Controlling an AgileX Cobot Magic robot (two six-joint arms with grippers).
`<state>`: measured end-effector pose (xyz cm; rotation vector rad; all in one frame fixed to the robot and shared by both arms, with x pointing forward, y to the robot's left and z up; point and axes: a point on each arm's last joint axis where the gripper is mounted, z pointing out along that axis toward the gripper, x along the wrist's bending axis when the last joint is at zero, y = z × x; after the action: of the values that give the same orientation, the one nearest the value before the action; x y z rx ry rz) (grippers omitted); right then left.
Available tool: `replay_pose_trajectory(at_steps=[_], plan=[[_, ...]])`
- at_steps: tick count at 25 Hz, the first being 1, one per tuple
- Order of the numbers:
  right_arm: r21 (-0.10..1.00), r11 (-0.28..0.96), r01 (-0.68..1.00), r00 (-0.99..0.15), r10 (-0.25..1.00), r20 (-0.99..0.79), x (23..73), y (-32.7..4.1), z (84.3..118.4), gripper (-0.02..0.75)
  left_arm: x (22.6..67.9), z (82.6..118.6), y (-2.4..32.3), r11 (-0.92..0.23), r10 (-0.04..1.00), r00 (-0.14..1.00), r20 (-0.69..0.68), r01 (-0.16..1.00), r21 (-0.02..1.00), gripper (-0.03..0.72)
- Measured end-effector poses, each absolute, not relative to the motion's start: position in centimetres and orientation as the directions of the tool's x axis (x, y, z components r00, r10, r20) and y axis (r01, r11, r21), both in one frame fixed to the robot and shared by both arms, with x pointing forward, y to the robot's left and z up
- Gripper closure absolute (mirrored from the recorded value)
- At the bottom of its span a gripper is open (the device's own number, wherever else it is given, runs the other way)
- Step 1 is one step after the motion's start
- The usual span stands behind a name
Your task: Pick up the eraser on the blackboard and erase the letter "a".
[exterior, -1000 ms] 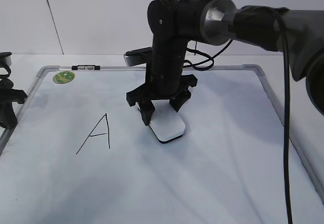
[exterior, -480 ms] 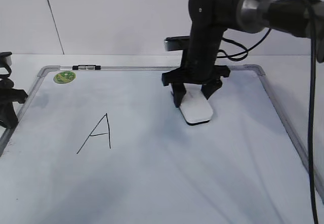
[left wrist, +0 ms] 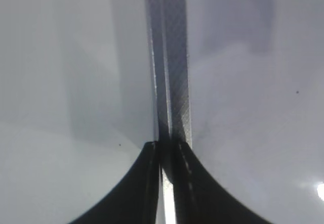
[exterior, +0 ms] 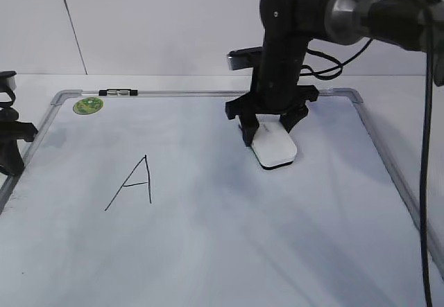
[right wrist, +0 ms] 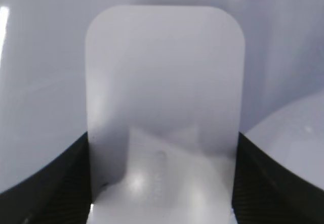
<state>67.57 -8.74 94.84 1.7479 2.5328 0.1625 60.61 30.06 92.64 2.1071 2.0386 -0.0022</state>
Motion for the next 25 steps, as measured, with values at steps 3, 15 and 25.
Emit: replay_pose_trajectory(at_steps=[3, 15, 25], plan=[[0.123, 0.429, 0.895, -0.433, 0.901, 0.014, 65.9, -5.5, 94.8, 0.17, 60.6, 92.6, 30.1, -0.022, 0.988, 0.044, -0.146, 0.989, 0.149, 0.636], [0.168, 0.495, 0.853, -0.502, 0.865, -0.003, 64.4, -4.2, 97.4, 0.17, 60.7, 92.7, 30.0, -0.02, 0.988, 0.043, -0.147, 0.988, 0.151, 0.635], [0.298, 0.474, 0.828, -0.487, 0.873, -0.035, 62.9, -6.4, 104.7, 0.17, 60.7, 92.7, 30.1, -0.022, 0.988, 0.044, -0.146, 0.988, 0.151, 0.632]])
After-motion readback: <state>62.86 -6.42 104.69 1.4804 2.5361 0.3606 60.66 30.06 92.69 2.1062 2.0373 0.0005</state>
